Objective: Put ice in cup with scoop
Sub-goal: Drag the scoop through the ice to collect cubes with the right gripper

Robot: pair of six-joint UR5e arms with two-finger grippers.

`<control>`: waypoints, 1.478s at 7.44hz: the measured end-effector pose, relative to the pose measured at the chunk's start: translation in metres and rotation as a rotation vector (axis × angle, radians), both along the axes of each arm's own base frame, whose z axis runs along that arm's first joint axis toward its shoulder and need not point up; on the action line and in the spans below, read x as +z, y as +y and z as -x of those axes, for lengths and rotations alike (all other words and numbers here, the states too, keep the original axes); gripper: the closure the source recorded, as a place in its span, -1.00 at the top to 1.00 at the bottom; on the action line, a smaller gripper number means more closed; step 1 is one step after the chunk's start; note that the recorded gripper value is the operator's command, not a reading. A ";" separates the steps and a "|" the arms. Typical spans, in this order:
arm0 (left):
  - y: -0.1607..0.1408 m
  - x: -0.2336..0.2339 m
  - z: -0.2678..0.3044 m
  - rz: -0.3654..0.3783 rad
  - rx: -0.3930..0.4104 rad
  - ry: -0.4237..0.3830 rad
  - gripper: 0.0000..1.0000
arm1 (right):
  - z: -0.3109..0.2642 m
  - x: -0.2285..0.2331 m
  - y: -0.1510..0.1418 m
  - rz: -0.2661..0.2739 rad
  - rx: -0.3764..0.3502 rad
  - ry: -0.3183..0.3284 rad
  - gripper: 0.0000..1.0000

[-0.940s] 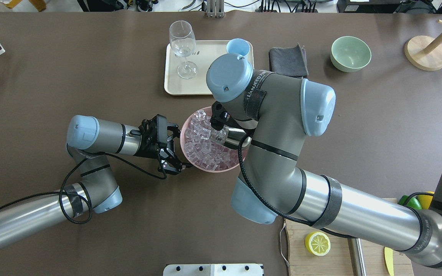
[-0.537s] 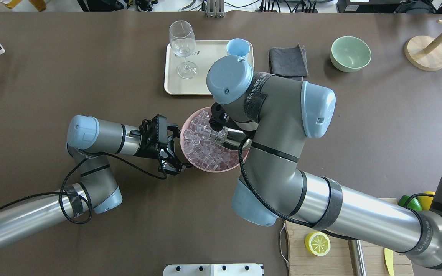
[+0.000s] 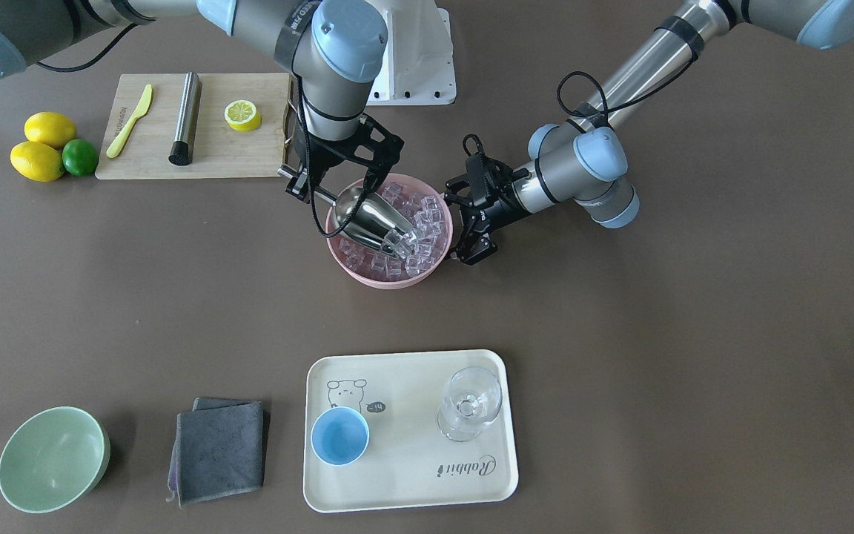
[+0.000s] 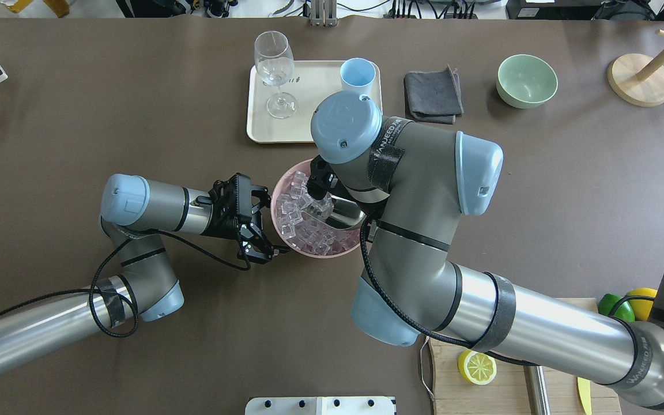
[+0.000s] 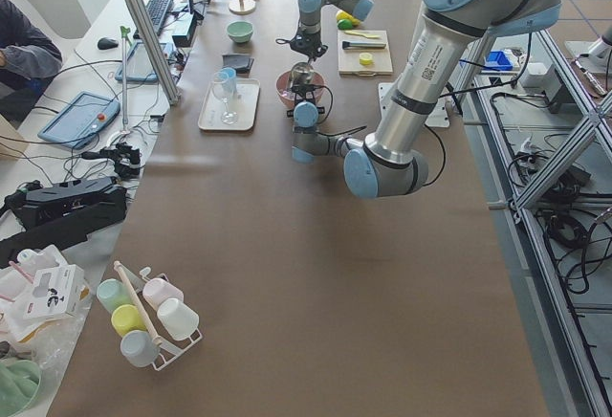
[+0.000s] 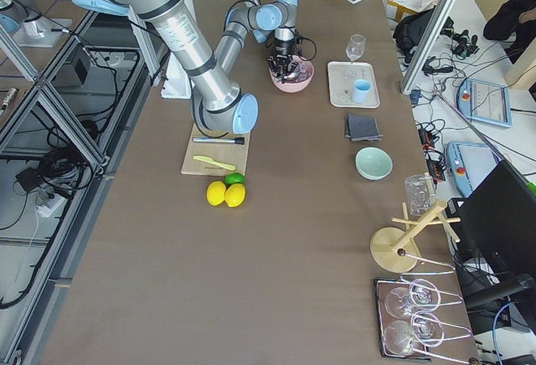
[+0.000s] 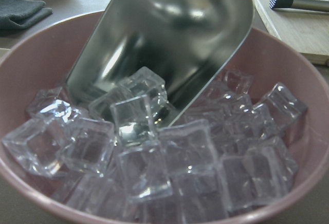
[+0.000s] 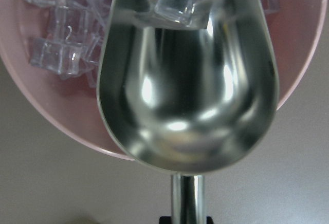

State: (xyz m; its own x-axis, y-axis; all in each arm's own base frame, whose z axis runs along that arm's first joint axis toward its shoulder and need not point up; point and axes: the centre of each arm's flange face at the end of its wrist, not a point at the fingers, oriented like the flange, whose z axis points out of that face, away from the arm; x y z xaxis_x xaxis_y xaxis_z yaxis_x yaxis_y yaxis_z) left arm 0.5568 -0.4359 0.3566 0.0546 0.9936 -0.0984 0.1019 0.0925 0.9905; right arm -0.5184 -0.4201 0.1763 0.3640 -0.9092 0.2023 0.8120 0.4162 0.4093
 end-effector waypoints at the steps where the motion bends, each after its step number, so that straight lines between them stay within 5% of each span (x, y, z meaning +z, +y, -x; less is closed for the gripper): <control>1: 0.000 0.000 0.000 0.000 0.000 -0.002 0.96 | -0.005 0.000 0.003 -0.006 0.000 -0.012 -1.00; 11: 0.000 0.002 -0.001 0.005 0.002 -0.012 0.96 | -0.018 0.012 0.011 -0.013 0.112 -0.158 -1.00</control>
